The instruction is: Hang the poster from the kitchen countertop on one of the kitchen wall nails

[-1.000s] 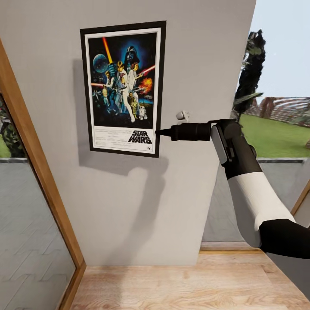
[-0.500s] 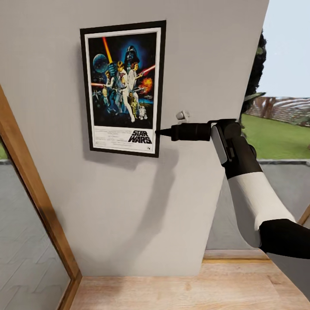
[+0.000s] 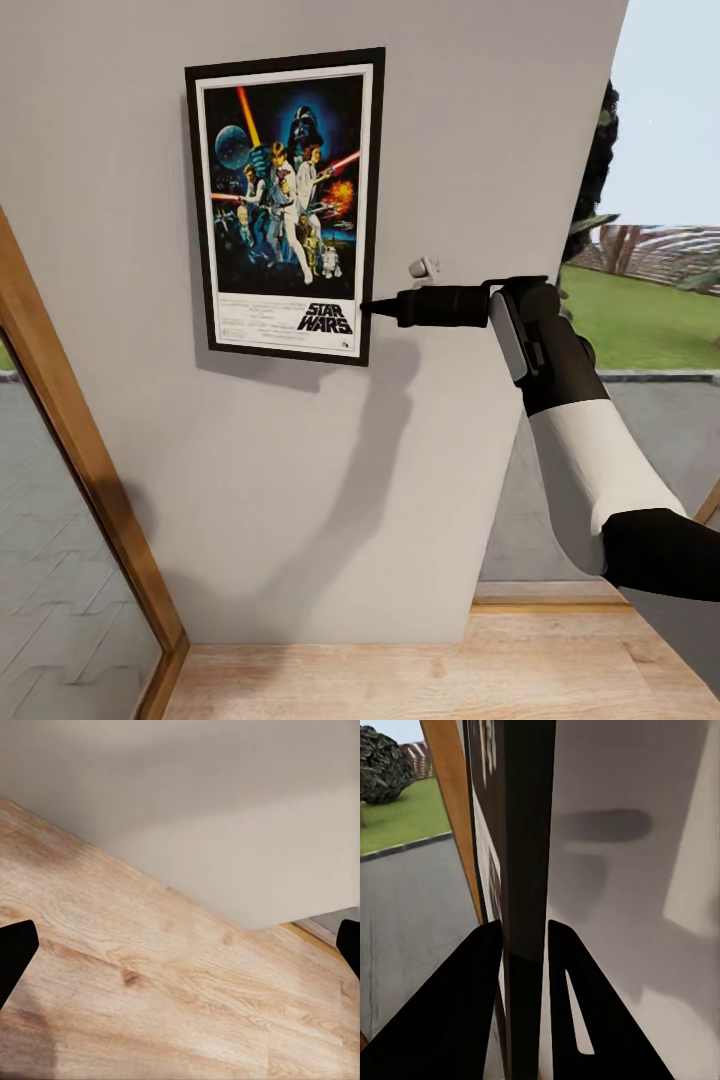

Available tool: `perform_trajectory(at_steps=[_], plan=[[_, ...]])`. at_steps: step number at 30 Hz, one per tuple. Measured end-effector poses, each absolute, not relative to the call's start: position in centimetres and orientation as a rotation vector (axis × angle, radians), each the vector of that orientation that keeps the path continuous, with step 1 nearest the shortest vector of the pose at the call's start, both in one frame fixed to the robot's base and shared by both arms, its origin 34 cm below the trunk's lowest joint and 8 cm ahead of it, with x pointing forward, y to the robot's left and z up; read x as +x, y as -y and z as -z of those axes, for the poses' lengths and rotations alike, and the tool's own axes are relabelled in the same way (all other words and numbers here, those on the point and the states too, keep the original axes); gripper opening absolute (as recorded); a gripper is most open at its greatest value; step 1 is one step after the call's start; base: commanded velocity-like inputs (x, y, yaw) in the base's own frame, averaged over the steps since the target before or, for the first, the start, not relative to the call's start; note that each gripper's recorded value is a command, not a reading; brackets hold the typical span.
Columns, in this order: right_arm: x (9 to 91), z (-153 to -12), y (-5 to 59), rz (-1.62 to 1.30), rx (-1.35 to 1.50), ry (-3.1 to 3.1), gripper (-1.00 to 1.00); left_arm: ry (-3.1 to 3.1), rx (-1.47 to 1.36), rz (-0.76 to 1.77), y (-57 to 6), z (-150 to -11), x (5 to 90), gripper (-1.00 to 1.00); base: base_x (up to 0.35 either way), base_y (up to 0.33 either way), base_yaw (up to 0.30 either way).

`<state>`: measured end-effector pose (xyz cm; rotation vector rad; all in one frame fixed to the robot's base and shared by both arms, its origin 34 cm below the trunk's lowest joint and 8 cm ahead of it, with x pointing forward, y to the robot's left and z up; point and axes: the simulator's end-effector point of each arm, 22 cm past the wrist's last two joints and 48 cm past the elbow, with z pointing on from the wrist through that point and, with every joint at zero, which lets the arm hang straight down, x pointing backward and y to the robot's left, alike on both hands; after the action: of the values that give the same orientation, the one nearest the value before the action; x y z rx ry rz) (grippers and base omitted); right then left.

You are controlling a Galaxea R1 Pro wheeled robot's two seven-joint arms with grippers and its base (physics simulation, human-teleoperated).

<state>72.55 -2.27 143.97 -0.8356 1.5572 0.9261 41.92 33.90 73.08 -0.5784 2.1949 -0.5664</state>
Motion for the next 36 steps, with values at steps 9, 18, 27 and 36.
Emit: perform_trajectory(at_steps=[9,18,27,36], plan=[[72.6,-144.0,2.3,-0.926,-0.836,-1.557,-1.00,-2.195,-0.578,0.566,-33.9,-73.1,41.9,1.00,0.000,0.000,0.000],[72.6,-143.9,2.2,-0.927,-0.835,-1.559,-1.00,-2.212,-0.584,0.563,-33.9,-72.6,40.8,1.00,0.000,0.000,0.000],[72.6,-143.9,2.3,-0.926,-0.835,-1.559,-1.00,-2.216,-0.587,0.562,-33.9,-72.5,40.4,1.00,0.000,0.000,0.000],[72.6,-143.8,2.2,-0.928,-0.835,-1.560,-1.00,-2.216,-0.587,0.562,-33.9,-72.5,40.4,1.00,0.000,0.000,0.000]])
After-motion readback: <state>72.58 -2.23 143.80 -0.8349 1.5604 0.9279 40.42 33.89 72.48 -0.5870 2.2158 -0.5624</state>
